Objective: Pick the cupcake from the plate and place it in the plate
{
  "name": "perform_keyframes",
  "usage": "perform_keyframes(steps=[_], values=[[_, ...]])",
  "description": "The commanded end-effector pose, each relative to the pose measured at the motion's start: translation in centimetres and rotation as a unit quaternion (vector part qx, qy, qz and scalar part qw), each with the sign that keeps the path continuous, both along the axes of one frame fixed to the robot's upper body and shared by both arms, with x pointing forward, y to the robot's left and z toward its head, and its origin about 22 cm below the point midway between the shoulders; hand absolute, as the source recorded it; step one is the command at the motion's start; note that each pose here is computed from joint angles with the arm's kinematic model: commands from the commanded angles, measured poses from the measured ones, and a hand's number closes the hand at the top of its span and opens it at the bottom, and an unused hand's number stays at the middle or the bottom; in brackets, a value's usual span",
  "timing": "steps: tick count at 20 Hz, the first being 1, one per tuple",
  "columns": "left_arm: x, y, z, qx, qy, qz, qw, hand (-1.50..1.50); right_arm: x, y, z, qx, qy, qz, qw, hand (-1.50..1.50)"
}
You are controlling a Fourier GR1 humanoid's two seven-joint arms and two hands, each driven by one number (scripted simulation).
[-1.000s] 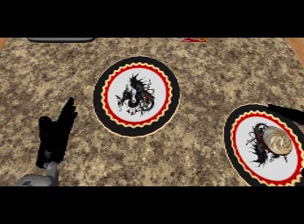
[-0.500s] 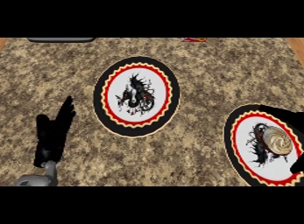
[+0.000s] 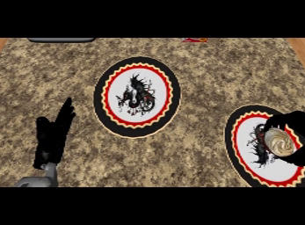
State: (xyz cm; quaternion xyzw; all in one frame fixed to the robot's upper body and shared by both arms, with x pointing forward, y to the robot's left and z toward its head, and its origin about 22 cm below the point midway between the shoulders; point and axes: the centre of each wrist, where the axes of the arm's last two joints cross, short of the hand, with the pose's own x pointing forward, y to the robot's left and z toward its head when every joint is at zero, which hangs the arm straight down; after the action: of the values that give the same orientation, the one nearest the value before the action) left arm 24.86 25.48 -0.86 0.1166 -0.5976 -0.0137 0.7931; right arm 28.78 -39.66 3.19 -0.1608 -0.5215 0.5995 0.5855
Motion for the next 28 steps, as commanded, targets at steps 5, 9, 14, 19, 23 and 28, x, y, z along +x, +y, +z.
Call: perform_keyframes(steps=[5,9,14,19,23,28], values=[[0.0,-0.4,0.9,0.004,0.0,0.006,1.0,0.0,1.1,7.6,0.8,0.007,-0.078,0.008,0.997,1.5],[1.1,-2.1,0.6,0.003,-0.009,-0.038,0.9992,0.0,1.9,24.9,-0.2,0.05,-0.103,0.133,0.984,1.5],[1.5,-2.9,0.6,-0.001,-0.009,-0.046,0.9989,0.0,0.6,32.6,2.4,0.053,-0.181,0.099,0.977,1.5],[1.5,-3.0,0.7,-0.004,0.001,-0.05,0.9987,0.0,-1.6,37.6,6.3,0.093,-0.229,0.068,0.967,1.5],[1.4,-2.5,0.3,-0.003,-0.003,-0.038,0.9993,0.0,-2.5,39.5,9.6,0.145,-0.316,-0.009,0.937,1.5],[0.3,-1.7,-0.8,-0.001,0.003,-0.027,0.9996,0.0,-1.7,42.2,11.6,0.138,-0.337,-0.087,0.927,1.5]])
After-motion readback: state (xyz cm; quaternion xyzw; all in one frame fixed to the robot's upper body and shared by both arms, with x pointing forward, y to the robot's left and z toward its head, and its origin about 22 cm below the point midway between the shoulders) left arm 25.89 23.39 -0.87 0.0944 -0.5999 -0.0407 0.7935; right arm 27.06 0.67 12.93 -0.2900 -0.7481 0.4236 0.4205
